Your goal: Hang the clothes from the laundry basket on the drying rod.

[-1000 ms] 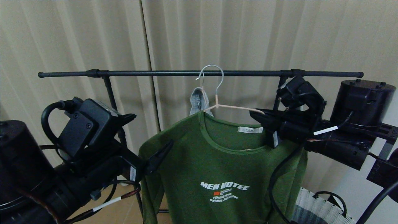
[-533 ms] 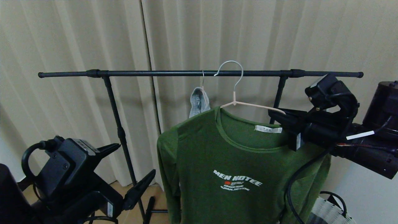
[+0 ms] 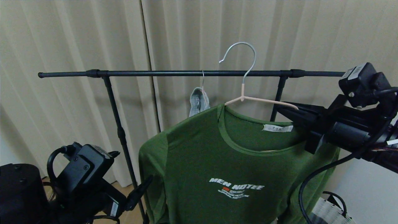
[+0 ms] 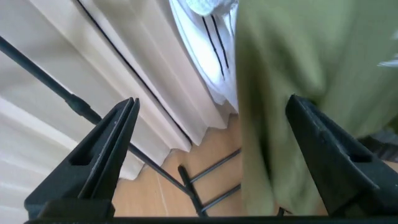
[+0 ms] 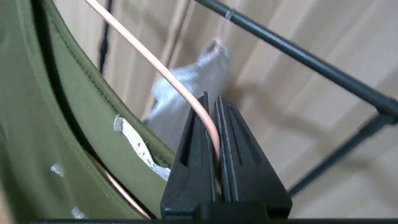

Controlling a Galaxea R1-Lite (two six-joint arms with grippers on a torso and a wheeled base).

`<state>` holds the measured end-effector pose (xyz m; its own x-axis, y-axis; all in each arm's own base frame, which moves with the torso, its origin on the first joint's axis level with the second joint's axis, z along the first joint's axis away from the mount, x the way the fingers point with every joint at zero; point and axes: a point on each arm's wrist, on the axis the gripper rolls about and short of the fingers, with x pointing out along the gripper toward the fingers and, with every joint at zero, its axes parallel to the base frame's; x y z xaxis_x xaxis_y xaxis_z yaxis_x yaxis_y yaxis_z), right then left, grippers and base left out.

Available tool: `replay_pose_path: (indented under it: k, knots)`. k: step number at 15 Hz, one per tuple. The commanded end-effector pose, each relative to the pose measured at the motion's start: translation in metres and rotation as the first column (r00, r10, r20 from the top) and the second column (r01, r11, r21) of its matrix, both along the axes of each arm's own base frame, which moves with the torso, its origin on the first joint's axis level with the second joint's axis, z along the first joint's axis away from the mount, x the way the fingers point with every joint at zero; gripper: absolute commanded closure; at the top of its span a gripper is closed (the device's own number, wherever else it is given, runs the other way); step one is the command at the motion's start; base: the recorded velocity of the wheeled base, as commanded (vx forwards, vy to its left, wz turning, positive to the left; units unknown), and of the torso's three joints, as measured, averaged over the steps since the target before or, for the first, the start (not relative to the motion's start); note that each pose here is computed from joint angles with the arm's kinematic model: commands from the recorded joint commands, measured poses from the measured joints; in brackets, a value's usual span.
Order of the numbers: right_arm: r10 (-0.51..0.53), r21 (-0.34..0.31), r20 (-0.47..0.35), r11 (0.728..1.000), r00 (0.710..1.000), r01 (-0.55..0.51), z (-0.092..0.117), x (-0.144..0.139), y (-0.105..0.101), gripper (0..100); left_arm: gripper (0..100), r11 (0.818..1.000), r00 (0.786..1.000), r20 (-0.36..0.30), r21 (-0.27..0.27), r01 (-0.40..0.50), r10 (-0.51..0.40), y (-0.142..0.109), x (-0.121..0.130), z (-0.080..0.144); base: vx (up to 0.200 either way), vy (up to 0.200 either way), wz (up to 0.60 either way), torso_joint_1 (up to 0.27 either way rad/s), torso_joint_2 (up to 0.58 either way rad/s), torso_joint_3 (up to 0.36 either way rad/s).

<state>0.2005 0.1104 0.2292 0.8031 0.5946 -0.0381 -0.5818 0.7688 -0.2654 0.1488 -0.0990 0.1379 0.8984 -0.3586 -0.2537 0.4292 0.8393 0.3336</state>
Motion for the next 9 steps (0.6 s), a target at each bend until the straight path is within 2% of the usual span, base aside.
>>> replay_pose_path:
  k: [1,3,4,7,9]
  knots:
    - [0.027,0.010,0.019,1.000,0.999,-0.027,0.004,-0.007,0.002,100,0,1.000,1.000,-0.027,0.018,-0.004,0.005,-0.004,0.007,-0.005,0.000,0.000,0.00,0.000,0.00,0.000]
    - [0.033,0.012,0.023,0.999,0.999,-0.033,0.005,-0.010,0.001,100,0,0.999,0.999,-0.032,0.026,-0.026,0.027,-0.001,0.009,-0.007,0.000,0.000,0.00,0.000,0.00,0.000]
    - [0.031,0.012,0.023,0.999,0.999,-0.032,0.005,-0.011,0.001,100,100,0.999,0.999,-0.032,0.025,-0.031,0.032,0.001,0.008,-0.007,0.000,0.000,0.00,0.000,0.00,0.000]
    - [0.019,0.004,0.011,1.000,1.000,-0.019,0.002,-0.009,0.000,100,100,0.999,0.999,-0.023,0.022,-0.038,0.039,0.002,0.008,-0.005,0.000,0.000,0.00,0.000,0.00,0.000]
    - [-0.043,-0.005,-0.002,0.999,0.999,0.043,-0.001,-0.002,-0.011,100,100,0.997,0.997,0.000,0.008,-0.079,0.079,0.011,0.008,-0.001,0.000,0.000,0.00,0.000,0.00,0.000]
